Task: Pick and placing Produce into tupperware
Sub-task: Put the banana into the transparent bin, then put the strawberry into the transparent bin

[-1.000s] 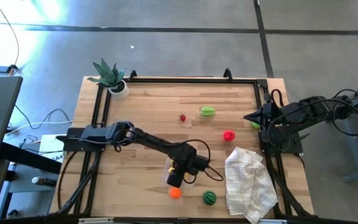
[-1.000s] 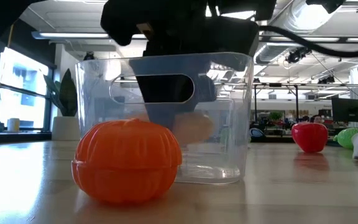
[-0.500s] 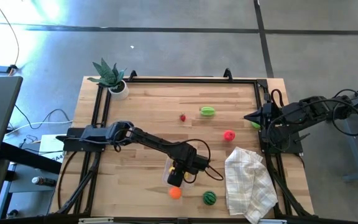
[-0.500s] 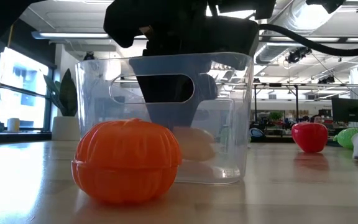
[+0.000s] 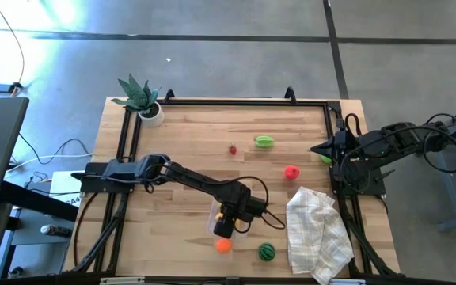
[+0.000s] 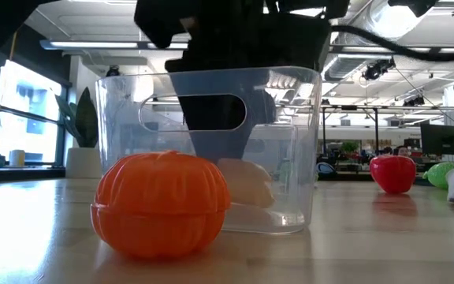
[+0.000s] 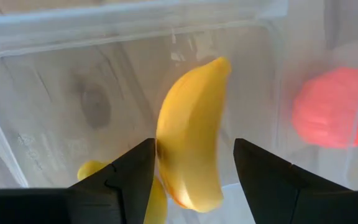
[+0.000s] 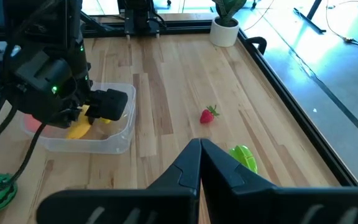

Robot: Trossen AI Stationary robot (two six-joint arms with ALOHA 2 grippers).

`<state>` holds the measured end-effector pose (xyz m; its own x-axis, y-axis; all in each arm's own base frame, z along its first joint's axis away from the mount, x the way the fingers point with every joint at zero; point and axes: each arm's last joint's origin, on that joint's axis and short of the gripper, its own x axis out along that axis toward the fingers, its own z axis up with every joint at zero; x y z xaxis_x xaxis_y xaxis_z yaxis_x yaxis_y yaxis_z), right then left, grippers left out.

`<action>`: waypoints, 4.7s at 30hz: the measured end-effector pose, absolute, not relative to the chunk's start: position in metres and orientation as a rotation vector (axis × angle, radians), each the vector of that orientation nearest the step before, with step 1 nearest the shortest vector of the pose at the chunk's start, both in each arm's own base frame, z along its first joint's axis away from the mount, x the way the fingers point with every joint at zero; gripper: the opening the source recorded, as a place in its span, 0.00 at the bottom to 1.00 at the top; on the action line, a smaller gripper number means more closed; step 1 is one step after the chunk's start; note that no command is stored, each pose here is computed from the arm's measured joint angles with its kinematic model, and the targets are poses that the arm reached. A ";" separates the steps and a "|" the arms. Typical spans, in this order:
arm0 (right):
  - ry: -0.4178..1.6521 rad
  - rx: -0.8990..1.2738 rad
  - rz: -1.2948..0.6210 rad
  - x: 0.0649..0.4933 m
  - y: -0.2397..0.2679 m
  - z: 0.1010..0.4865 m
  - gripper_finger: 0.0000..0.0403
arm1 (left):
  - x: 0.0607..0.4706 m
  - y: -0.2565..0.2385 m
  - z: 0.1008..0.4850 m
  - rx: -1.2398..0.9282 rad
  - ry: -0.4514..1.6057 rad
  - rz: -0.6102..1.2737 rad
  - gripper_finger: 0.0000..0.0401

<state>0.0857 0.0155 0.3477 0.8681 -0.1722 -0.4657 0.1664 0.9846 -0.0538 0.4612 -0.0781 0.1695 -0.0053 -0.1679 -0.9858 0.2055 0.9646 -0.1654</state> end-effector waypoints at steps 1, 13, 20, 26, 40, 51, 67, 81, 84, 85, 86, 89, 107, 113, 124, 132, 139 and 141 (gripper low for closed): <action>0.488 -0.012 -0.177 0.086 0.016 0.348 0.00 | 0.461 -0.078 0.172 0.029 1.551 -0.294 0.53; 0.488 -0.012 -0.177 0.086 0.016 0.348 0.00 | 0.458 -0.070 0.242 0.111 1.518 -0.151 0.53; 0.488 -0.012 -0.177 0.086 0.016 0.348 0.00 | 0.447 -0.033 0.277 -0.032 1.466 0.079 0.53; 0.489 -0.012 -0.177 0.086 0.016 0.348 0.00 | 0.443 0.015 0.288 -0.002 1.443 0.097 0.53; 0.489 -0.012 -0.177 0.086 0.016 0.348 0.00 | 0.430 0.127 0.290 0.575 1.463 -0.152 0.53; 0.489 -0.012 -0.177 0.086 0.016 0.348 0.00 | 0.414 0.180 0.269 0.628 1.411 -0.418 0.53; 0.488 -0.012 -0.177 0.086 0.016 0.348 0.00 | 0.421 0.178 0.213 0.811 1.380 -0.597 0.53; 0.488 -0.012 -0.177 0.086 0.016 0.348 0.00 | 0.425 0.170 0.194 0.828 1.360 -0.647 0.53; 0.488 -0.012 -0.177 0.086 0.016 0.348 0.00 | 0.425 0.170 0.187 0.816 1.375 -0.664 0.53; 0.488 -0.012 -0.177 0.086 0.016 0.348 0.00 | 0.427 0.171 0.184 0.814 1.377 -0.667 0.53; 0.488 -0.012 -0.177 0.086 0.016 0.348 0.00 | 0.429 0.170 0.181 0.818 1.374 -0.666 0.53; 0.489 -0.012 -0.177 0.086 0.016 0.348 0.00 | 0.426 0.169 0.169 0.792 1.443 -0.696 0.53; 0.488 -0.012 -0.177 0.086 0.016 0.348 0.00 | 0.428 0.171 0.167 0.743 1.506 -0.557 0.44; 0.489 -0.012 -0.177 0.086 0.016 0.348 0.00 | 0.427 0.170 0.167 0.538 1.547 -0.365 0.43; 0.488 -0.012 -0.177 0.086 0.016 0.348 0.00 | 0.427 0.173 0.165 0.267 1.560 -0.122 0.43; 0.488 -0.012 -0.177 0.086 0.016 0.348 0.00 | 0.418 0.190 0.164 -0.017 1.560 0.093 0.43; 0.488 -0.012 -0.177 0.086 0.016 0.348 0.00 | 0.417 0.192 0.164 -0.107 1.535 0.102 0.43; 0.488 -0.012 -0.177 0.086 0.016 0.348 0.00 | 0.418 0.192 0.164 -0.142 1.519 0.092 0.43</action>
<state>0.0857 0.0155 0.3477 0.8681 -0.1719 -0.4657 0.1662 0.9846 -0.0536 0.4182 0.1915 0.1639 0.0503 -0.0283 -0.9983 -0.1480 0.9883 -0.0355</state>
